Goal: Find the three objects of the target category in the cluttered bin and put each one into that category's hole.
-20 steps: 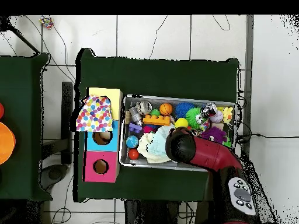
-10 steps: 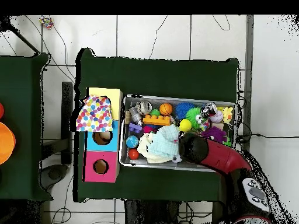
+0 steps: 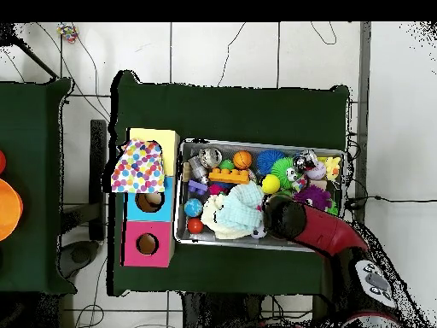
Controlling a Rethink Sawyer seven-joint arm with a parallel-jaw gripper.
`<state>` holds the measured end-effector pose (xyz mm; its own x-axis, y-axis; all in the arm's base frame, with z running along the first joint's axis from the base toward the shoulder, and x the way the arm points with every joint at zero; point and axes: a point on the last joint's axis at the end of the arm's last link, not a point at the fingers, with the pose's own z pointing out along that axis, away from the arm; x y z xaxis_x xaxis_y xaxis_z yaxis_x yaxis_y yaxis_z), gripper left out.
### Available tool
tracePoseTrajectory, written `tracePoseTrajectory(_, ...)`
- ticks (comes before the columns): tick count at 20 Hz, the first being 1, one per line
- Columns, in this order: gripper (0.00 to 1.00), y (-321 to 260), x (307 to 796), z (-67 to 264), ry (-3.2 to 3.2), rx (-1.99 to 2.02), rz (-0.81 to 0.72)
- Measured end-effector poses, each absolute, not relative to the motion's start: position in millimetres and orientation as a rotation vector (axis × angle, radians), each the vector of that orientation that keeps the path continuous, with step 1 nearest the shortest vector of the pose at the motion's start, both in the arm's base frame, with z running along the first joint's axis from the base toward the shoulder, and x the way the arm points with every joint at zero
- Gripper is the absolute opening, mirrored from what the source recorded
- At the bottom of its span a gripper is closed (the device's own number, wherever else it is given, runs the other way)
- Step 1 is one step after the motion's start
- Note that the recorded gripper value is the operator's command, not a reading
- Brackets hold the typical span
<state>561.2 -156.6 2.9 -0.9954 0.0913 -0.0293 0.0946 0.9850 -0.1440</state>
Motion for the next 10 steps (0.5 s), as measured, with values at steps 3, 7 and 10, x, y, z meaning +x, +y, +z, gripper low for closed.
tracePoseTrajectory(3,0.00,-157.2,562.3,3.3,3.105,0.145,-0.229)
tracePoseTrajectory(7,0.00,-158.2,562.3,3.2,3.104,0.149,-0.226)
tracePoseTrajectory(10,0.00,-161.9,563.5,2.3,3.100,0.167,-0.208)
